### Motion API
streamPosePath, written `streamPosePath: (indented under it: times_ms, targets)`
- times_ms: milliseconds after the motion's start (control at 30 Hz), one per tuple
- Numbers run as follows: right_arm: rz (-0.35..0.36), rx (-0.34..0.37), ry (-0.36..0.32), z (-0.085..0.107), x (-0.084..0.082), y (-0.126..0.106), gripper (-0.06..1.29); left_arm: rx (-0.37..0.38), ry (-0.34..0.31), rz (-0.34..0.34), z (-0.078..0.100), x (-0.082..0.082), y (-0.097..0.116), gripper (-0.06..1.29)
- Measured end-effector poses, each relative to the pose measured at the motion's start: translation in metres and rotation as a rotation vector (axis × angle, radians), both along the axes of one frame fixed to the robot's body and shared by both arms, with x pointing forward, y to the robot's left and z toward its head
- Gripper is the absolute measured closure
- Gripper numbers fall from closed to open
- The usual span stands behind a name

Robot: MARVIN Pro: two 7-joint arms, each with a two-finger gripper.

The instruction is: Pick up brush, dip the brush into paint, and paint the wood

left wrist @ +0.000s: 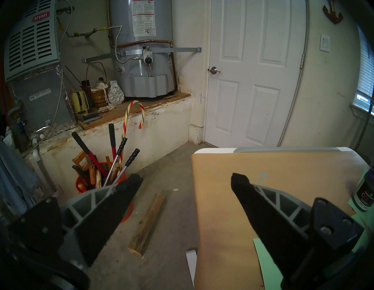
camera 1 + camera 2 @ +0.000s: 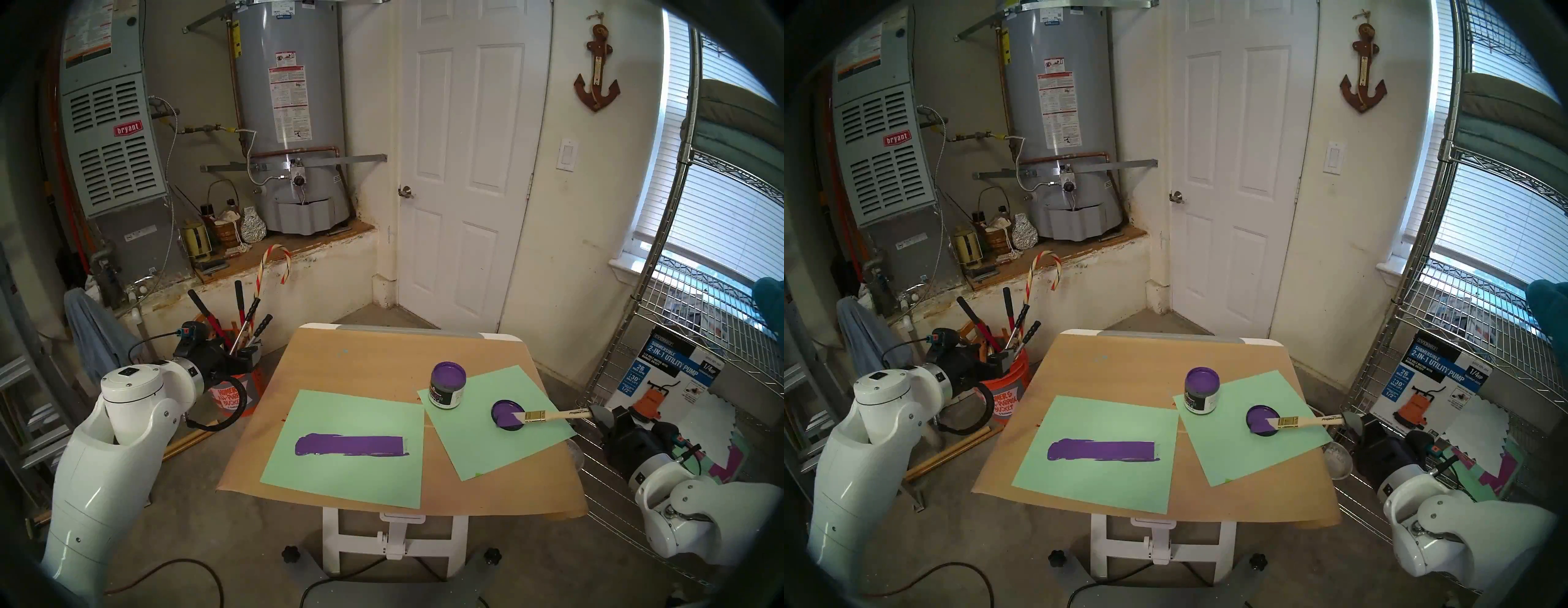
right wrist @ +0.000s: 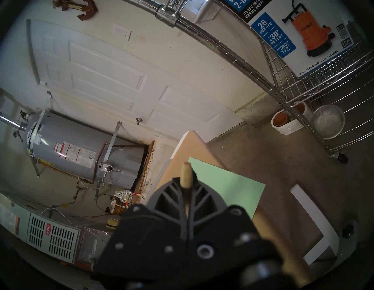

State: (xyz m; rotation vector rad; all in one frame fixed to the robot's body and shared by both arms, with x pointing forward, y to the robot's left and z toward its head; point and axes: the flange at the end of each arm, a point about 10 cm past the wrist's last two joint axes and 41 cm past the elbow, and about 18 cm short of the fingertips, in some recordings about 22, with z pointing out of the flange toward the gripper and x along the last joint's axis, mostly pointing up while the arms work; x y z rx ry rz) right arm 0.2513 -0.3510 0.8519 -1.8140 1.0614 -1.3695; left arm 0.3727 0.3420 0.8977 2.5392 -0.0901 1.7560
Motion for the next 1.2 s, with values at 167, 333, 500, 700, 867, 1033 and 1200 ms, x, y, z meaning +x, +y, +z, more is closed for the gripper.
streamPosePath:
  times_ms: [167, 333, 500, 700, 867, 1033, 1200]
  targets:
    - [-0.01, -0.005, 0.004, -0.002, 0.004, -0.001, 1.25, 0.0, 0.0, 0.0, 0.0, 0.0, 0.0, -0.02]
    - [-0.021, -0.008, 0.021, -0.007, 0.007, -0.003, 1.25, 0.0, 0.0, 0.0, 0.0, 0.0, 0.0, -0.02]
    - [-0.023, -0.014, 0.029, -0.01, 0.009, -0.002, 1.25, 0.0, 0.0, 0.0, 0.0, 0.0, 0.0, -0.02]
    - [-0.013, -0.045, 0.026, -0.011, 0.01, 0.002, 1.25, 0.0, 0.0, 0.0, 0.0, 0.0, 0.0, -0.02]
    - [-0.001, -0.079, 0.018, -0.013, 0.01, 0.007, 1.25, 0.0, 0.0, 0.0, 0.0, 0.0, 0.0, -0.02]
    - [0.011, -0.11, 0.01, -0.014, 0.009, 0.01, 1.25, 0.0, 0.0, 0.0, 0.0, 0.0, 0.0, -0.02]
    - [0.013, -0.135, 0.003, -0.017, 0.009, 0.015, 1.25, 0.0, 0.0, 0.0, 0.0, 0.0, 0.0, -0.02]
